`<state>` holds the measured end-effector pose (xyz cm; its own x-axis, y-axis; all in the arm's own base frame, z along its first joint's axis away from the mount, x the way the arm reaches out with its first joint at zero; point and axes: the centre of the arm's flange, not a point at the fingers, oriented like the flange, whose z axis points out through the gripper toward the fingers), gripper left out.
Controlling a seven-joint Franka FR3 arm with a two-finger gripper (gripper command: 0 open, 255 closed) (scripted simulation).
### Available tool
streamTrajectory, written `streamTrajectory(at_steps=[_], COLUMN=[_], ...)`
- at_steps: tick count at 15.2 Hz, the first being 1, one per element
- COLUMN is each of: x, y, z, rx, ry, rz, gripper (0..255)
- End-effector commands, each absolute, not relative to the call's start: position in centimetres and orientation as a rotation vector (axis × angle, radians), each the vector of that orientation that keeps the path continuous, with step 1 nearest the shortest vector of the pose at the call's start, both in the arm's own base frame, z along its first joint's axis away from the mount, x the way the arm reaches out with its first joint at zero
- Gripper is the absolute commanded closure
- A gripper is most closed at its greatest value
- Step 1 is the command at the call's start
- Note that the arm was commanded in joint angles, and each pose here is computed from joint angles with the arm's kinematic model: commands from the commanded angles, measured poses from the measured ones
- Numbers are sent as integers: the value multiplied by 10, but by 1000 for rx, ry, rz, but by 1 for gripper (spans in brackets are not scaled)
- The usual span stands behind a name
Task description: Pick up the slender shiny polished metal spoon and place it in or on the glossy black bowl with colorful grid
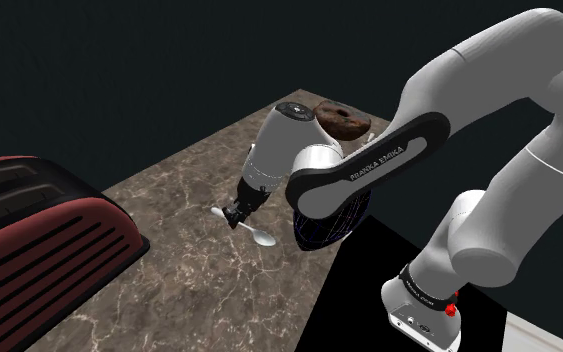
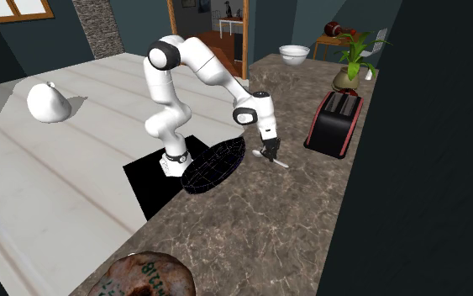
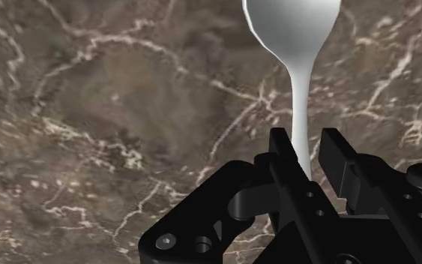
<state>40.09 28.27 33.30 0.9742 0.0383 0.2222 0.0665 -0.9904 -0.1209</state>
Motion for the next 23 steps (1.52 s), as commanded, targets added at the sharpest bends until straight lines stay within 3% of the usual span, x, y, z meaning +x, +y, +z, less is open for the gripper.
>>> streamTrajectory(at_steps=[1, 23], x=[401, 401], y=[283, 283], z=[333, 444], rx=[-2994, -2994], ry=[-80, -80], rz=[-333, -333], gripper=[255, 255])
